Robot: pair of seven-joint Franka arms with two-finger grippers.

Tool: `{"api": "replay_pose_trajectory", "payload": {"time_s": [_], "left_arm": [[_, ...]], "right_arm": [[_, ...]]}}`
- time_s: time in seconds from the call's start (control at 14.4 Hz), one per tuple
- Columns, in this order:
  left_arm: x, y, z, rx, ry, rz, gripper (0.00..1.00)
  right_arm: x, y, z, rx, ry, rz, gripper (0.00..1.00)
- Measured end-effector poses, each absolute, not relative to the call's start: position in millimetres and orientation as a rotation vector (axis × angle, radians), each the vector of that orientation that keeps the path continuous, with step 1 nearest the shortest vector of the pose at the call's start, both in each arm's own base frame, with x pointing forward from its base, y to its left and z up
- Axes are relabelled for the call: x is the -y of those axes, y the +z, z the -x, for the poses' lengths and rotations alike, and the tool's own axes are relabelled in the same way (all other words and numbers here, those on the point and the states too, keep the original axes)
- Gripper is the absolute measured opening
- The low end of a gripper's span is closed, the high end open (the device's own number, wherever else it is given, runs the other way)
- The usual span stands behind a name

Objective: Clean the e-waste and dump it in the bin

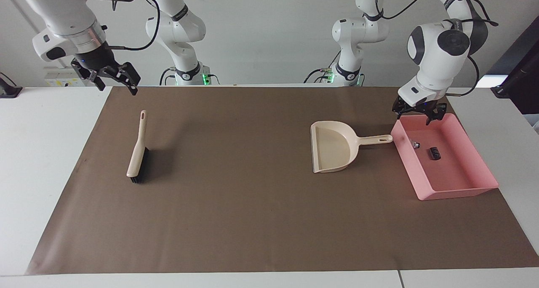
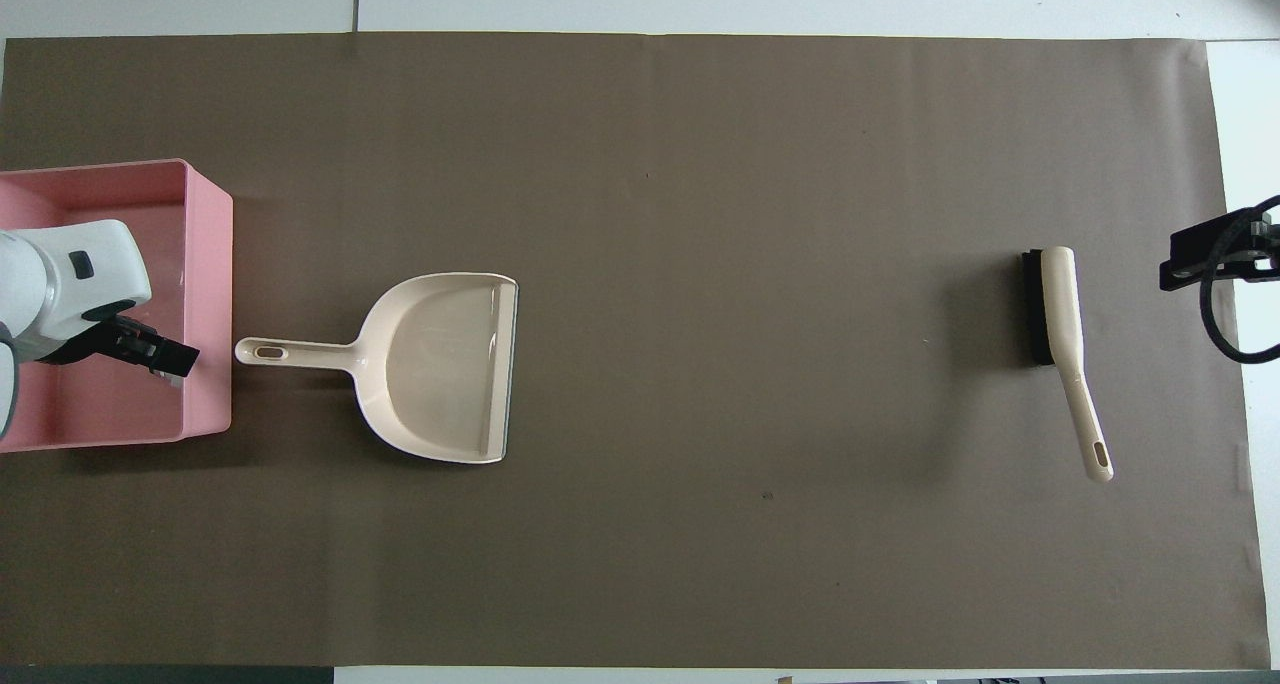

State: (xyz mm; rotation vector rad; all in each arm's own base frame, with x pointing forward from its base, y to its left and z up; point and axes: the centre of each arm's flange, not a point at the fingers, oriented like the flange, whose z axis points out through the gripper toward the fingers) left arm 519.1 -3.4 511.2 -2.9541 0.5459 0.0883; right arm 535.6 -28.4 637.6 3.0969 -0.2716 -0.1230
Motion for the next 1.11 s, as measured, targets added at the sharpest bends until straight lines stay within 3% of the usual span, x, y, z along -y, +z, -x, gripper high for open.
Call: {"api": "replay_pose_trajectory", "payload": {"time_s": [0.28,0.49,1.11], "left_arm": [[-5.6,595.0,-528.4,-0.399,0.024,3.065,0.98],[-0.7,630.3,-542.0,-0.326,0.008,3.116,0.98],[1.4,631.9,-547.2,-0.263,0.104,3.139,0.98]], "right_arm": [[26.0,632.3,-538.2,0.306,-0.138,-3.091,1.00],[26.2,632.5,-538.1,0.307,-0.137,-3.091,1.00],[26.7,632.9,-537.9,0.289,-0.137,-3.094,1.00]]}}
